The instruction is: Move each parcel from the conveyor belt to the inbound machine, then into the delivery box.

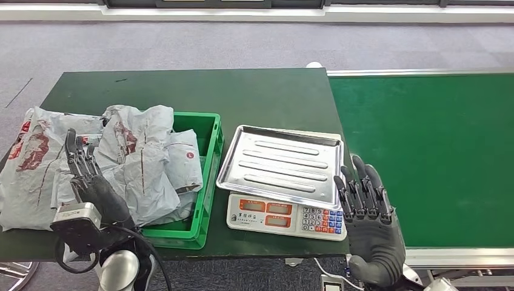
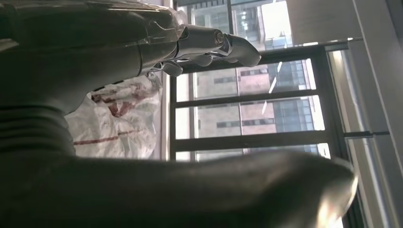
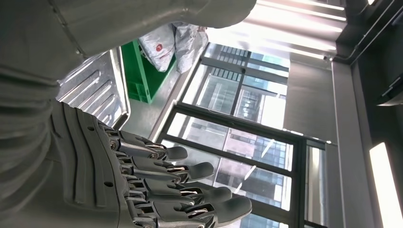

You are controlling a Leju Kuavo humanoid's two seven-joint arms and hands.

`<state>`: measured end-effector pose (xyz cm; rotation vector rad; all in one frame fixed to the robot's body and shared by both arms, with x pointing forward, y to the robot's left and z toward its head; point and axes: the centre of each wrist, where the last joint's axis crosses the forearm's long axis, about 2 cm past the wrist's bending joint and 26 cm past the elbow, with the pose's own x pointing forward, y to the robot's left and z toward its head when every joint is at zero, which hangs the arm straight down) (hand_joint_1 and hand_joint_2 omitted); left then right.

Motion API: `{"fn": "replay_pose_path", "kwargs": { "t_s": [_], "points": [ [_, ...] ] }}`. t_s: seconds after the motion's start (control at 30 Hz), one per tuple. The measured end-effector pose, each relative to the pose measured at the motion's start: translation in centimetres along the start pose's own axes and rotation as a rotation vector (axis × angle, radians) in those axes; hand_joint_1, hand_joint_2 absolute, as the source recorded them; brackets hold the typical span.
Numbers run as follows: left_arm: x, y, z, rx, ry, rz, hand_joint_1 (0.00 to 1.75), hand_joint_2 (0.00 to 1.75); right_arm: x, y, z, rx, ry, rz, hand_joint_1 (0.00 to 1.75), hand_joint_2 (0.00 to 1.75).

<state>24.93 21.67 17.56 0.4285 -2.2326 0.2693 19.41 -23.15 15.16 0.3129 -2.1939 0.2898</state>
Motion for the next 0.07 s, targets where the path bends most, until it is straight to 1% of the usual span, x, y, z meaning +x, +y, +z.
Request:
{"fn": "replay_pose_path", "kwargs": {
  "t_s": [0.07],
  "points": [
    [0.06,-0.10,-0.08,-0.014,0.007,0.034,0.00,0.00,-0.02,-0.05,-0.01,0.000,-0.002,-0.002,0.00,1.75]
  ]
}}
